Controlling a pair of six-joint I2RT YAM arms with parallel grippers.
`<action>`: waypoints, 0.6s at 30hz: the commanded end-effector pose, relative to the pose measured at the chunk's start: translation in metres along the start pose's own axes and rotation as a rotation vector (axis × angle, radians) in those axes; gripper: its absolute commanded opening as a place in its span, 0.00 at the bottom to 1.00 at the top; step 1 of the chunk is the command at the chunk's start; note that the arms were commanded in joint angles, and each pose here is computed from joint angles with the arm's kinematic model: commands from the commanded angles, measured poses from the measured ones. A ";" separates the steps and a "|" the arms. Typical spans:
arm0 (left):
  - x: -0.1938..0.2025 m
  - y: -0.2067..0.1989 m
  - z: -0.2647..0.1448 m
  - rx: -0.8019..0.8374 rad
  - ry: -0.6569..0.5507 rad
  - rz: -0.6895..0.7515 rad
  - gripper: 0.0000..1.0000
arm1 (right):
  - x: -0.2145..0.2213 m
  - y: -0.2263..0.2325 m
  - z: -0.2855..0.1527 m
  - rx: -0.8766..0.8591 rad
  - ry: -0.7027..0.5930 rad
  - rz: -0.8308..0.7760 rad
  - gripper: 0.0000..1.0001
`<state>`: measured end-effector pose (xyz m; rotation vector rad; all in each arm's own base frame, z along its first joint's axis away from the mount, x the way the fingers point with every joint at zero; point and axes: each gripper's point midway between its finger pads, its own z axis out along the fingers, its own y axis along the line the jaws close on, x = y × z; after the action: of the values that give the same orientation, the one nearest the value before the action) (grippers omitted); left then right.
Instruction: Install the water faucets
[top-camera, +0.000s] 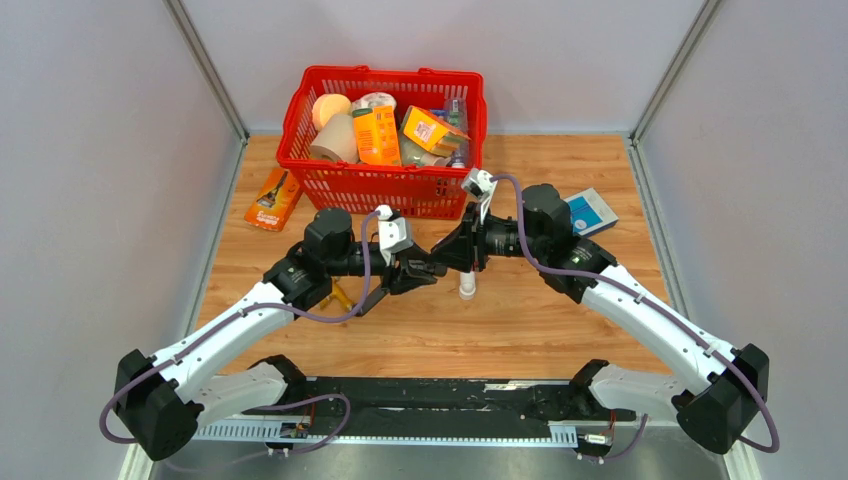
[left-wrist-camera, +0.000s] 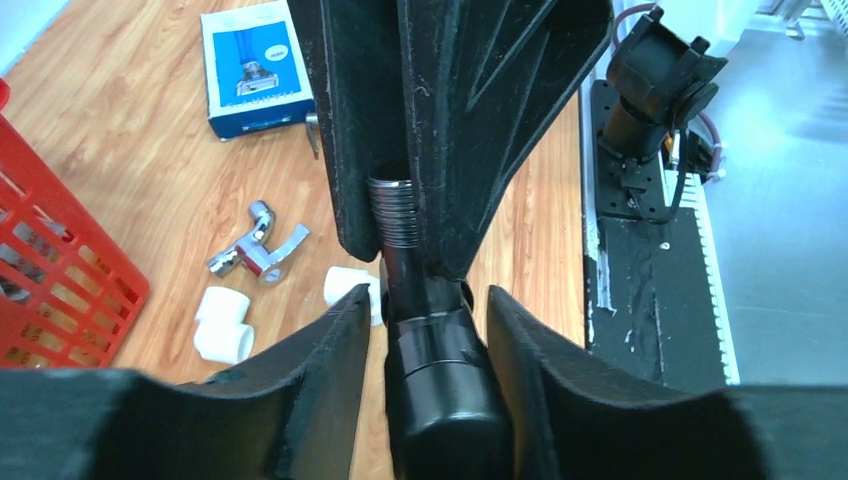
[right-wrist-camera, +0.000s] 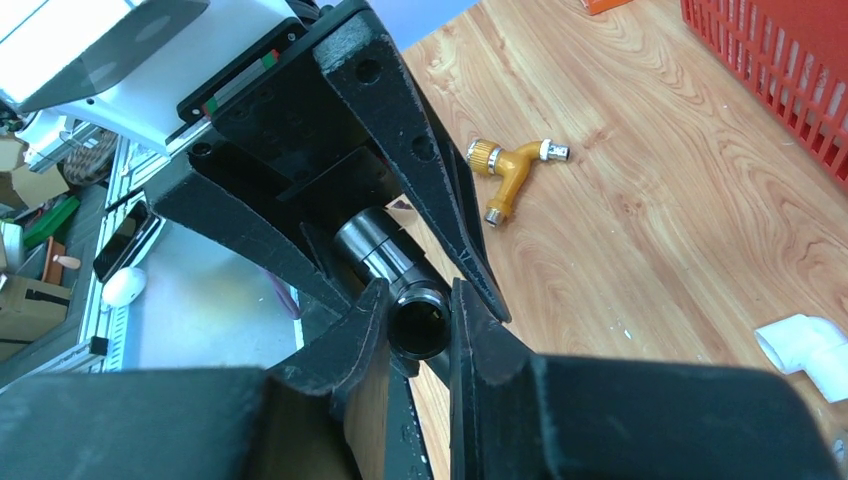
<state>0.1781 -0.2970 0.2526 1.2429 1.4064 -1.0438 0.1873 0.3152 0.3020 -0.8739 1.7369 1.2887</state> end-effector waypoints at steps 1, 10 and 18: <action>-0.029 0.004 0.000 -0.007 -0.080 0.045 0.48 | -0.047 0.029 -0.007 -0.088 -0.126 -0.072 0.00; -0.019 0.027 -0.012 -0.183 -0.041 0.050 0.00 | -0.043 0.013 -0.010 -0.005 -0.136 -0.064 0.39; -0.001 0.069 -0.045 -0.451 0.089 0.016 0.00 | -0.041 -0.042 -0.038 0.221 -0.160 0.024 0.90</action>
<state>0.2143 -0.2670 0.2425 1.0708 1.5737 -0.7871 0.2181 0.2925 0.3138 -0.7348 1.7302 1.1934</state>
